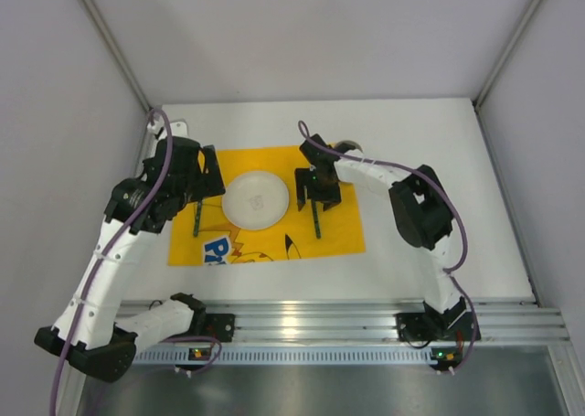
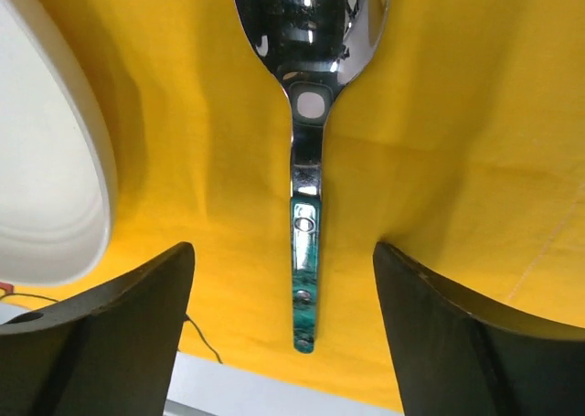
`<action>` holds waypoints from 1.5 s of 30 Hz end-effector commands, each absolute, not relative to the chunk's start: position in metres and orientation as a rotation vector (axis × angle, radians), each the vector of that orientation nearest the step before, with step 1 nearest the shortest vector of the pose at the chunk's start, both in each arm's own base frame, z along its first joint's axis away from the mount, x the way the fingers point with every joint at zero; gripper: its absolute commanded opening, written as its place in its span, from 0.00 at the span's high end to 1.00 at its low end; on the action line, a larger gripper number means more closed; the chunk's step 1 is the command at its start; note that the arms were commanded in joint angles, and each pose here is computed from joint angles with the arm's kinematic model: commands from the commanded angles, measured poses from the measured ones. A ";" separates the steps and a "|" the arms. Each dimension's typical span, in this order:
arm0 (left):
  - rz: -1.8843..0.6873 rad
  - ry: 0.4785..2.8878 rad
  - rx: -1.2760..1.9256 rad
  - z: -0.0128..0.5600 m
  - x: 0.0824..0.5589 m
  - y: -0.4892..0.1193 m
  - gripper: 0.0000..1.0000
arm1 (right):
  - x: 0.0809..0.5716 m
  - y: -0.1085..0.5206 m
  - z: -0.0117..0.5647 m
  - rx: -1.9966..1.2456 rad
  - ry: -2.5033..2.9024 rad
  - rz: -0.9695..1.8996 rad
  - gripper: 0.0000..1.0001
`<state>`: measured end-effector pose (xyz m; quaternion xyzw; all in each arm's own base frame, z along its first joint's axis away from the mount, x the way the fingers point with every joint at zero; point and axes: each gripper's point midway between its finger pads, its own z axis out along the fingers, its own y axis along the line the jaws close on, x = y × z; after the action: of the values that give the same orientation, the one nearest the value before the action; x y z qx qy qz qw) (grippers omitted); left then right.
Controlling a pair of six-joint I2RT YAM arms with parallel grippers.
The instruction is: Set the dinner table for one person
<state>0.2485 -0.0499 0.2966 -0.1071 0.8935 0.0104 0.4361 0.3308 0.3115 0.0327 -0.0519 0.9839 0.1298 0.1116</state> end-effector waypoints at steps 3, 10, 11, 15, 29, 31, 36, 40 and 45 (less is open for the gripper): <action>-0.018 2.178 -0.260 0.310 0.270 -0.062 0.01 | 0.330 0.311 0.095 -0.183 2.755 0.428 0.18; -0.026 2.150 -0.241 0.313 0.293 -0.071 0.01 | 0.288 0.320 0.218 -0.432 2.428 0.630 0.11; -0.024 2.147 -0.239 0.312 0.295 -0.072 0.01 | 0.269 0.318 0.254 -0.470 2.323 0.684 0.09; -0.008 2.133 -0.242 0.314 0.304 -0.073 0.01 | 0.229 0.293 0.310 -0.470 2.043 0.806 0.00; -0.235 1.682 -0.416 0.252 0.245 -0.037 0.01 | 0.180 0.171 0.225 0.004 1.988 0.743 0.00; -0.208 1.659 -0.415 0.250 0.237 -0.028 0.01 | 0.180 0.171 0.225 -0.008 2.003 0.725 0.00; -0.105 1.753 -0.360 0.239 0.233 -0.022 0.01 | 0.186 0.172 0.215 -0.036 2.090 0.628 0.00; -0.072 1.740 -0.364 0.241 0.233 -0.016 0.01 | 0.189 0.174 0.210 -0.062 2.126 0.586 0.00; -0.050 1.772 -0.312 0.236 0.237 -0.020 0.01 | 0.186 0.177 0.214 -0.117 2.097 0.614 0.00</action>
<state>0.2288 -0.0195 0.2160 -0.1426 0.7871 -0.0233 0.5996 0.1830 0.1754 0.1886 -0.0386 0.8724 0.2299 0.4297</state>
